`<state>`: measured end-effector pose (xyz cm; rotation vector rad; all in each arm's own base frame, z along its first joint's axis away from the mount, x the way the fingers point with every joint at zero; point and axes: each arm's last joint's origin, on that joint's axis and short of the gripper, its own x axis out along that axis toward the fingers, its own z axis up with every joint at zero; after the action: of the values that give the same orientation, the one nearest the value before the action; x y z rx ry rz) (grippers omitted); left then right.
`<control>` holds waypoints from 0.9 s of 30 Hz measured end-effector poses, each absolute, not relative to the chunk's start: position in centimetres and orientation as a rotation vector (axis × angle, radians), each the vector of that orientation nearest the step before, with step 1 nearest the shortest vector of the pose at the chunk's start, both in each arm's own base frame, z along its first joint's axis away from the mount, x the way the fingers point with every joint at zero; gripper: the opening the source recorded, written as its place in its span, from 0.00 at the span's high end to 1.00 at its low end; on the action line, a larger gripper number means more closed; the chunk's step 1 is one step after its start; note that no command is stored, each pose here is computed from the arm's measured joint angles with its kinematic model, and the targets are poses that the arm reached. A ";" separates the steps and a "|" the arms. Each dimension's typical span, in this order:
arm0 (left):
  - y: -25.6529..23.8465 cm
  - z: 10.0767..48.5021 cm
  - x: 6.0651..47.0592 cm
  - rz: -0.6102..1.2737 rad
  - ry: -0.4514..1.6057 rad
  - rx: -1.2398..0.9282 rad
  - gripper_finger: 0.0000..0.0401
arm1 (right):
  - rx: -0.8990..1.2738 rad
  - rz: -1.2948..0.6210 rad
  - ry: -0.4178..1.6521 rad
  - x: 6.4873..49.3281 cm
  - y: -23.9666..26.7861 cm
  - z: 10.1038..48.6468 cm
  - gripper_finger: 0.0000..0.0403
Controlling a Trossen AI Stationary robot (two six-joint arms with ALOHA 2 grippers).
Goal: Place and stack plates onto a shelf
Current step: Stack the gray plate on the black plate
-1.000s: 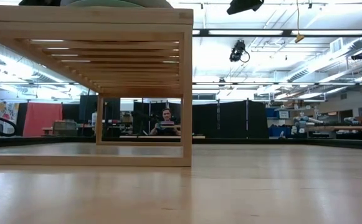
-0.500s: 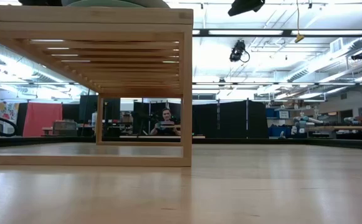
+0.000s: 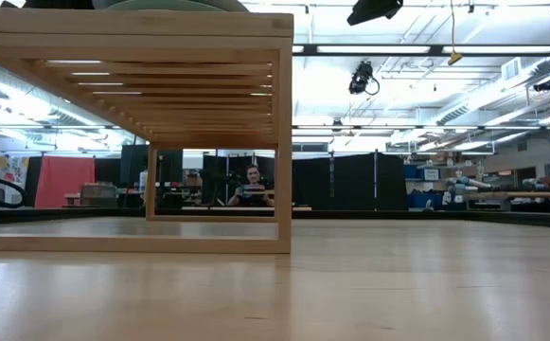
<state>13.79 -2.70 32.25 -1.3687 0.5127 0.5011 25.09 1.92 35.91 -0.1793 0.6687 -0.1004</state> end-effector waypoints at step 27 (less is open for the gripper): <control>-2.3 32.2 13.3 0.575 0.442 -1.316 0.76 | -0.179 -0.101 0.668 25.1 1.9 35.9 0.59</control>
<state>13.31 -2.29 32.24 -1.3162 0.4420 0.5750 25.09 1.92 35.92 -0.1793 0.6679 -0.1007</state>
